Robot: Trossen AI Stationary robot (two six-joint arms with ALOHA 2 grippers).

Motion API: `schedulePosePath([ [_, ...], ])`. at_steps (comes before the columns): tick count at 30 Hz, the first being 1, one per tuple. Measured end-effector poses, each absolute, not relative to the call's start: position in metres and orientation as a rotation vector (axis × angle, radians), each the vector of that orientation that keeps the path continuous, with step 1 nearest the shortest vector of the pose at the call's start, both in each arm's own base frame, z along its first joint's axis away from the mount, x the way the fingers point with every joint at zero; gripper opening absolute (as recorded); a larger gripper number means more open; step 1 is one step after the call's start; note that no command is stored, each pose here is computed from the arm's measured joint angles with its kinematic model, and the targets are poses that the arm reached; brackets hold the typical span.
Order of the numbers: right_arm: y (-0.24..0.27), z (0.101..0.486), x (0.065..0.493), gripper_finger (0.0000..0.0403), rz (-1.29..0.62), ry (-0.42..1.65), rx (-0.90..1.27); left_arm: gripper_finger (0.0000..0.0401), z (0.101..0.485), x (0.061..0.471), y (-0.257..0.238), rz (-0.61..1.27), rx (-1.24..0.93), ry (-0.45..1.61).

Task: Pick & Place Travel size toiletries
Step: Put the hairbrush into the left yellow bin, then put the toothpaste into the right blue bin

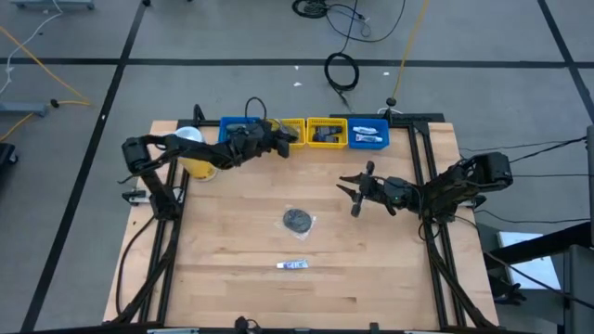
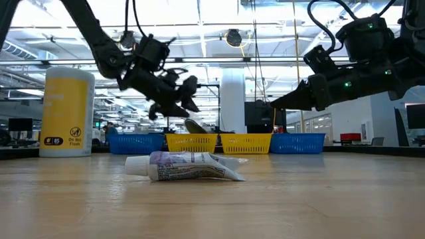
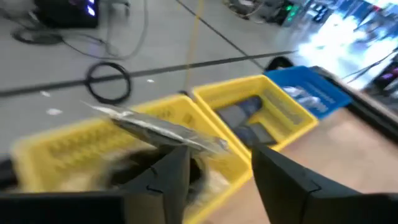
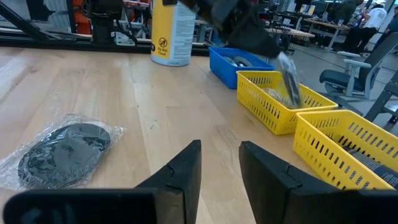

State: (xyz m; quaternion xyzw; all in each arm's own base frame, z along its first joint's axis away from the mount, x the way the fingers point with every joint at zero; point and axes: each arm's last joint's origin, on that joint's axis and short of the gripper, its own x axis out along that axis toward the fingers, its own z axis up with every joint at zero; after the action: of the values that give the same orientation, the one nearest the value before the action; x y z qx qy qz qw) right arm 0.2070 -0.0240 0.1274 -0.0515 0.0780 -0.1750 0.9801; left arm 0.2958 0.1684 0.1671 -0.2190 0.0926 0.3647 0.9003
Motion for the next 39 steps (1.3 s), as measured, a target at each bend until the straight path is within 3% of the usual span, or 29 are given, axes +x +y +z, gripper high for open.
schedulePosePath([
  [5,-0.024,0.127,0.207,0.01,-0.352,0.157,-0.104,0.0221,0.194,0.276,0.168,0.796,-0.392,0.257],
  [10,-0.024,0.127,0.207,0.01,-0.352,0.158,-0.104,0.0247,0.202,0.267,0.164,0.802,-0.362,0.325],
  [26,-0.024,0.126,0.207,0.01,-0.352,0.175,-0.106,0.025,0.188,0.31,0.053,0.331,-0.04,0.495],
  [31,-0.024,0.125,0.207,0.01,-0.352,0.189,-0.108,0.025,0.17,0.326,0.01,0.198,-0.02,0.48],
  [39,-0.024,0.124,0.207,0.01,-0.352,0.195,-0.108,0.025,0.142,0.339,-0.051,0.136,-0.13,0.392],
])
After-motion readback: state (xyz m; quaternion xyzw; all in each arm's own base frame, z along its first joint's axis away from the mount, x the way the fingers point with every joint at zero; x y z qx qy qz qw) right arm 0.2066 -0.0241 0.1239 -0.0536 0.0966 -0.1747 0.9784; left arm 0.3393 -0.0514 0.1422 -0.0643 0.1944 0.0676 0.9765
